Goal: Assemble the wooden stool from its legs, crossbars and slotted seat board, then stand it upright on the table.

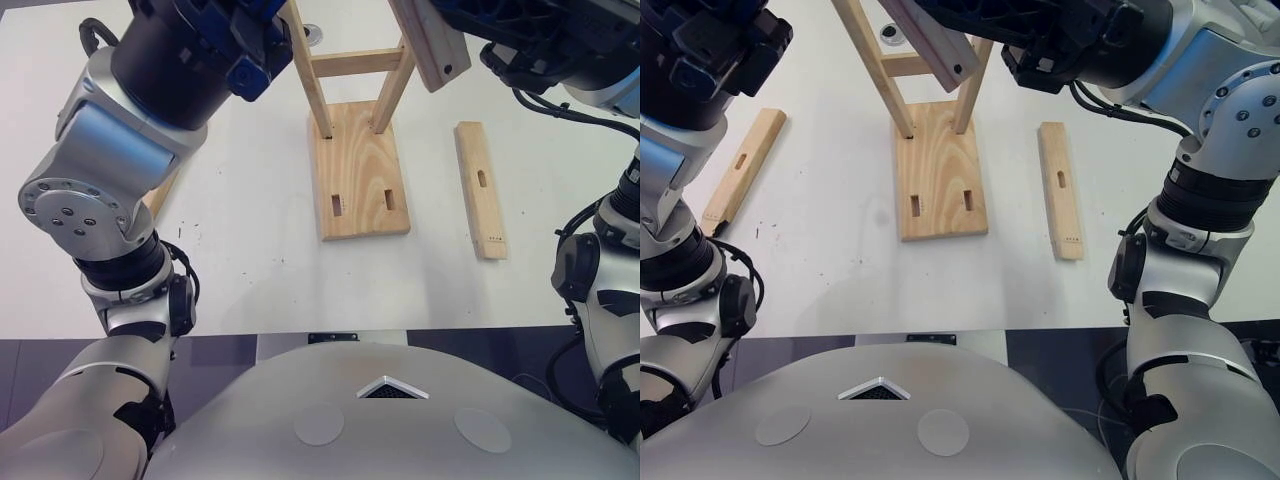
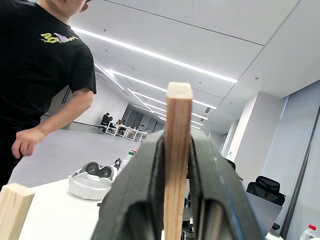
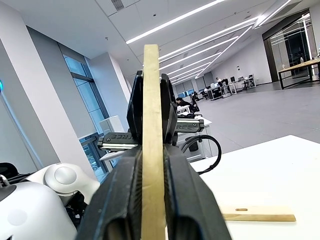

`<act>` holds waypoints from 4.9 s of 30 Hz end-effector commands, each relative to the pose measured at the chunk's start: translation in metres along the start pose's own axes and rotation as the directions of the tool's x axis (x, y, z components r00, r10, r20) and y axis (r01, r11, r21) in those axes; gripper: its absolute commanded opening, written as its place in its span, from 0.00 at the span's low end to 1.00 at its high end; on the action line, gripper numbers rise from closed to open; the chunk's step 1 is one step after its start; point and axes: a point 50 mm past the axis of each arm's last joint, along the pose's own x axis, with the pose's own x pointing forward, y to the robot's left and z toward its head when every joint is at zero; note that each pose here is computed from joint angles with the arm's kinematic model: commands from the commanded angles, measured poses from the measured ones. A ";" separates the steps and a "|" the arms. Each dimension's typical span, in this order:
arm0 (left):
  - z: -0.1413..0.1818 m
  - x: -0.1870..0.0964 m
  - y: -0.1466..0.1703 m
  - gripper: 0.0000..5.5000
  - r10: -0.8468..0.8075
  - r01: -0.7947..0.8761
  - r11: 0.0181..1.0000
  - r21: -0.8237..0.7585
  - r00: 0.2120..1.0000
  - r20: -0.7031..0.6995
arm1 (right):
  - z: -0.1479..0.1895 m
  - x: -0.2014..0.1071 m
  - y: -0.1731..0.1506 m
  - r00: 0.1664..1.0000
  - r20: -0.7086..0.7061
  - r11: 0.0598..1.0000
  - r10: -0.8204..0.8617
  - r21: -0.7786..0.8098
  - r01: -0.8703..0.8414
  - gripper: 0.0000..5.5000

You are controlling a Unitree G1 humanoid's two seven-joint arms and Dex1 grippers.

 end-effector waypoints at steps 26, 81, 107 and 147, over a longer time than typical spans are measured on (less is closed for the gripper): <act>0.019 -0.263 0.129 0.07 0.793 -0.662 0.431 0.613 0.602 0.093 | -0.093 -0.113 0.011 0.653 0.240 0.689 -0.718 0.109 0.717 0.54; -0.074 -0.328 0.114 0.07 0.911 -0.694 0.387 0.607 0.388 -0.139 | -0.081 -0.115 0.000 0.688 0.198 0.712 -0.698 0.087 0.697 0.54; -0.043 -0.312 0.088 0.55 0.956 -0.657 0.286 0.698 0.147 -0.253 | -0.092 -0.117 0.005 0.666 0.210 0.693 -0.716 0.098 0.714 0.54; -0.035 -0.304 0.099 0.38 0.955 -0.663 0.204 0.721 -0.026 -0.294 | -0.097 -0.113 0.000 0.660 0.221 0.690 -0.718 0.101 0.717 0.54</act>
